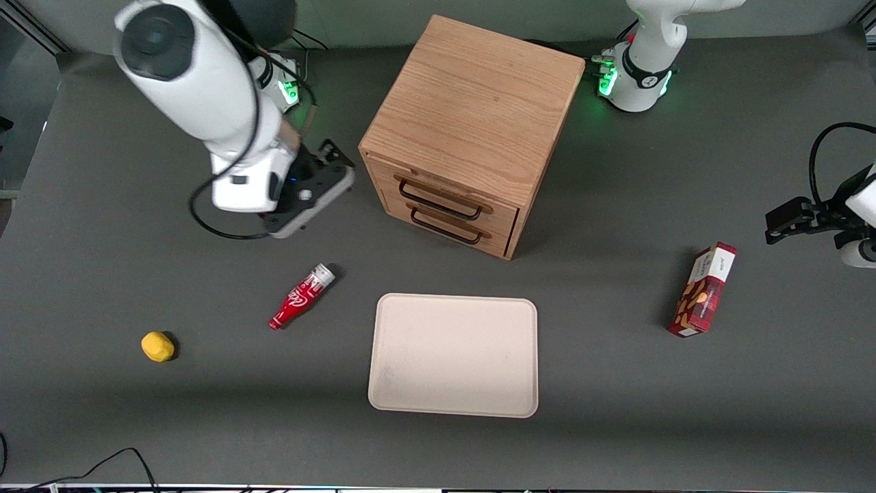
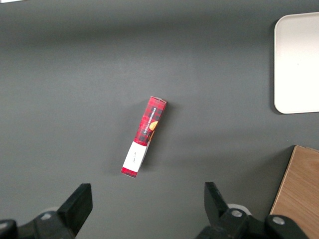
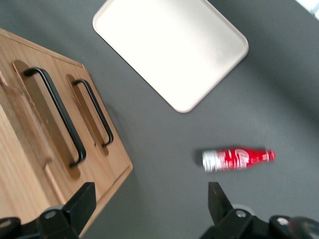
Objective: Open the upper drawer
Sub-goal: 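Move the right gripper to the upper drawer's black handle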
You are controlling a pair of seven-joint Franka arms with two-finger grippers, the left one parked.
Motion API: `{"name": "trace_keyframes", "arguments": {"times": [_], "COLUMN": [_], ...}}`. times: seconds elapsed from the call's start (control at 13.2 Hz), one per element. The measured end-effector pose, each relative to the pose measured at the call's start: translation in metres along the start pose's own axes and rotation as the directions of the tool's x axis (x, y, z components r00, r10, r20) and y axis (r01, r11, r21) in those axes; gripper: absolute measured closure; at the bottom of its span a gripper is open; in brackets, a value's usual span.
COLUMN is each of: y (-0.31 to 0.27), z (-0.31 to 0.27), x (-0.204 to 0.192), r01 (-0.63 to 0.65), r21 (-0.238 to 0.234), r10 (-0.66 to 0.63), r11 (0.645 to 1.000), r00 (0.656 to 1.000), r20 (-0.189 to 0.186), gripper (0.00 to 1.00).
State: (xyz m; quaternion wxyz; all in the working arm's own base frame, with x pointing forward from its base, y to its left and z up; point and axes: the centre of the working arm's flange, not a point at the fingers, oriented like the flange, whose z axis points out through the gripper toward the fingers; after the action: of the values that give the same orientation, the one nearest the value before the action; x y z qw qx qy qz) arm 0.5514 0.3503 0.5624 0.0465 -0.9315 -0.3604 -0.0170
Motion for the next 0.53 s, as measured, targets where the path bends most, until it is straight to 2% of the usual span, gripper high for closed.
{"name": "trace_keyframes", "arguments": {"times": [0.23, 0.53], "y": [-0.036, -0.054], "z": [0.044, 0.122], "x": [0.027, 0.050], "r01": [0.136, 0.223], "r21": [0.044, 0.163], "r10": [-0.135, -0.226], "r11": [0.990, 0.961], "r00": [0.991, 0.974], "r20": [-0.016, -0.002], "gripper": [0.00, 0.00]}}
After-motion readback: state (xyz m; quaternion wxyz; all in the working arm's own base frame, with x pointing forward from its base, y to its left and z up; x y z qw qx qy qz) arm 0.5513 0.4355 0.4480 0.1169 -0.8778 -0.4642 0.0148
